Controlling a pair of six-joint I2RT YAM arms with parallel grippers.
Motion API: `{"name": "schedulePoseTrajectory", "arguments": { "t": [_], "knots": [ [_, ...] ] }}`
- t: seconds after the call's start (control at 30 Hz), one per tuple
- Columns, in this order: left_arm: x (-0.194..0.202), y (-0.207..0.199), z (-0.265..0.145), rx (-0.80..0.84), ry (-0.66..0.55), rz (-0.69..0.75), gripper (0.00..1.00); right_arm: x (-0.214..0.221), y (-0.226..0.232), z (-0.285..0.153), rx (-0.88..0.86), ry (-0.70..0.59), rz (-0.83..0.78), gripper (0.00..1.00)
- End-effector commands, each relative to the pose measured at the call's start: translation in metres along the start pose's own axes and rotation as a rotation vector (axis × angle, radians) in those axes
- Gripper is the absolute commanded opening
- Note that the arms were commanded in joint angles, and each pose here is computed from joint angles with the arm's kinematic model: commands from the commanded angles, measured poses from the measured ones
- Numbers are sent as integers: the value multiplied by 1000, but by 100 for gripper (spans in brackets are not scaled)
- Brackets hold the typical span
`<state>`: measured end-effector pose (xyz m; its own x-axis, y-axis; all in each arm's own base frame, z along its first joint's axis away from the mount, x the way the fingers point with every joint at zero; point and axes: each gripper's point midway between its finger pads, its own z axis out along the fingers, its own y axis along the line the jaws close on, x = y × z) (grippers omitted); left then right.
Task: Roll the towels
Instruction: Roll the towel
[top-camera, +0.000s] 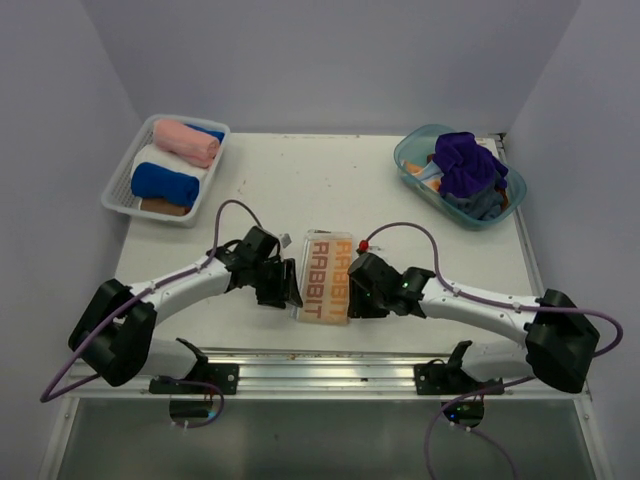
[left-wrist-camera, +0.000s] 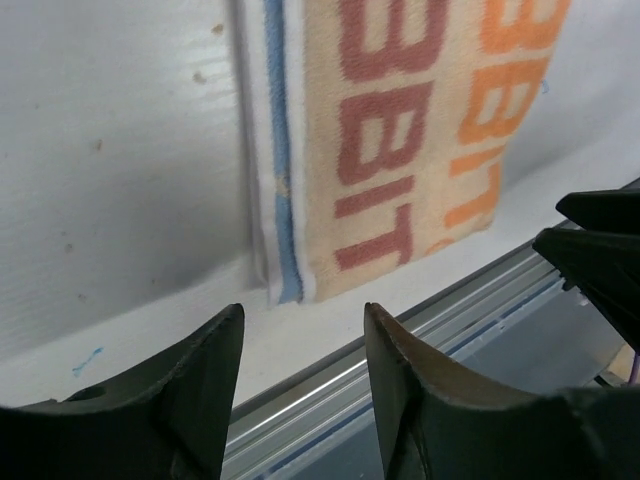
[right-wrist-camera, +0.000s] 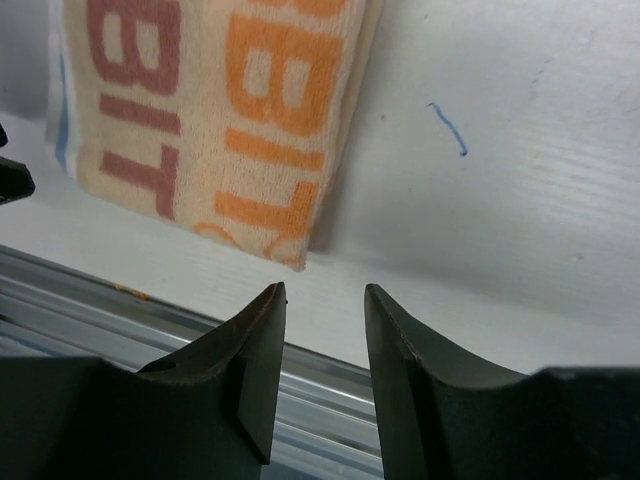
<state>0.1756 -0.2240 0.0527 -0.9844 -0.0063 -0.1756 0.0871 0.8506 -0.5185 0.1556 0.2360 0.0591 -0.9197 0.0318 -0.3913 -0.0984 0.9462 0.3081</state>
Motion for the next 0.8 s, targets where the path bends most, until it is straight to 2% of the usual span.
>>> {"name": "schedulePoseTrajectory", "arguments": {
  "t": [0.0, 0.17, 0.4, 0.53, 0.77],
  "knots": [
    [12, 15, 7, -33, 8, 0, 56, 9, 18, 8, -35, 14, 2, 42],
    [22, 21, 18, -16, 32, -1, 55, 16, 27, 19, -40, 20, -12, 43],
    [24, 26, 27, -24, 43, 11, 49, 23, 23, 34, -8, 40, -15, 38],
    [27, 26, 33, -21, 61, 13, 38, 28, 22, 40, -3, 53, -15, 34],
    [27, 20, 33, -16, 67, 23, 21, 25, 19, 37, 11, 36, -5, 16]
  ]
}}
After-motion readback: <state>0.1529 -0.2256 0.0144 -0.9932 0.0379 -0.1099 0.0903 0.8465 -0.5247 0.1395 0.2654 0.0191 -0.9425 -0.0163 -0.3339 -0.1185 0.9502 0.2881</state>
